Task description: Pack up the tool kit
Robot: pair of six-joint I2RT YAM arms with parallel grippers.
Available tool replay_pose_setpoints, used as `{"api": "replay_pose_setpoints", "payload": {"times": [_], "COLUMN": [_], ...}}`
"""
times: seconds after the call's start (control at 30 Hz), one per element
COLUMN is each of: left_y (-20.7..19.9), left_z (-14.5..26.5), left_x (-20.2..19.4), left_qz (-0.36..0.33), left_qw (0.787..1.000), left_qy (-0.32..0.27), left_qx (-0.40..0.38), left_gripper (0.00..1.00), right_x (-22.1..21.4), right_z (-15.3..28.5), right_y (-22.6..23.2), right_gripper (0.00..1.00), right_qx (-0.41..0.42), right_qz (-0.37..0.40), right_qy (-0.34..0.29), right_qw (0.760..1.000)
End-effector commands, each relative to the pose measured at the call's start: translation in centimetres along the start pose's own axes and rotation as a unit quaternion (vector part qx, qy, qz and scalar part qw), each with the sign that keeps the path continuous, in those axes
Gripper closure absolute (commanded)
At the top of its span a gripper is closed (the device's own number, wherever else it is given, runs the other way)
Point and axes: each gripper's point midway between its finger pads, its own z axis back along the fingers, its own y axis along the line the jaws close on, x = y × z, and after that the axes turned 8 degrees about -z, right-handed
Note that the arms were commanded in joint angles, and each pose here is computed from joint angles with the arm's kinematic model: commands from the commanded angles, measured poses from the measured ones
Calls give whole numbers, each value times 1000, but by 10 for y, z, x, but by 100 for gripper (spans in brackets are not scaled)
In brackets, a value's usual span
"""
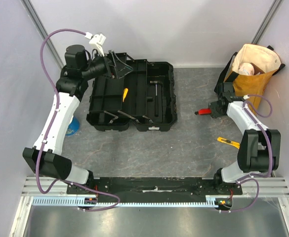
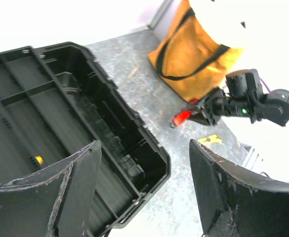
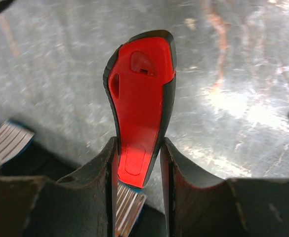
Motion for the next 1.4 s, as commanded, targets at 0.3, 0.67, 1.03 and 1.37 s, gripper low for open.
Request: {"api": "replay_pose_setpoints", "payload": {"times": [0.3,0.67,1.03,1.37], "left_y": [-76,-77,-76,-55], "left_z": [-54,-97,-102,-92], "left_x": [-46,-86,-93,-88], "left_qz": [1,17,17,-8], "left_qw": [985,986,986,992], "left_qy": [43,98,115,116], "left_qx": [-165,-131,-124,-49], "left_gripper": [22,23,37,98], "right_x": [-82,-177,-215,-201], "right_z": [164,278,307,293], "right_y": [164,181,168,179], "right_gripper": [97,100,99,32], "right_qx": [380,577,603,590], "right_qz": [207,308,355,361], "right_qy": [61,212,257,190], "right_qw": [899,726,666,696]}}
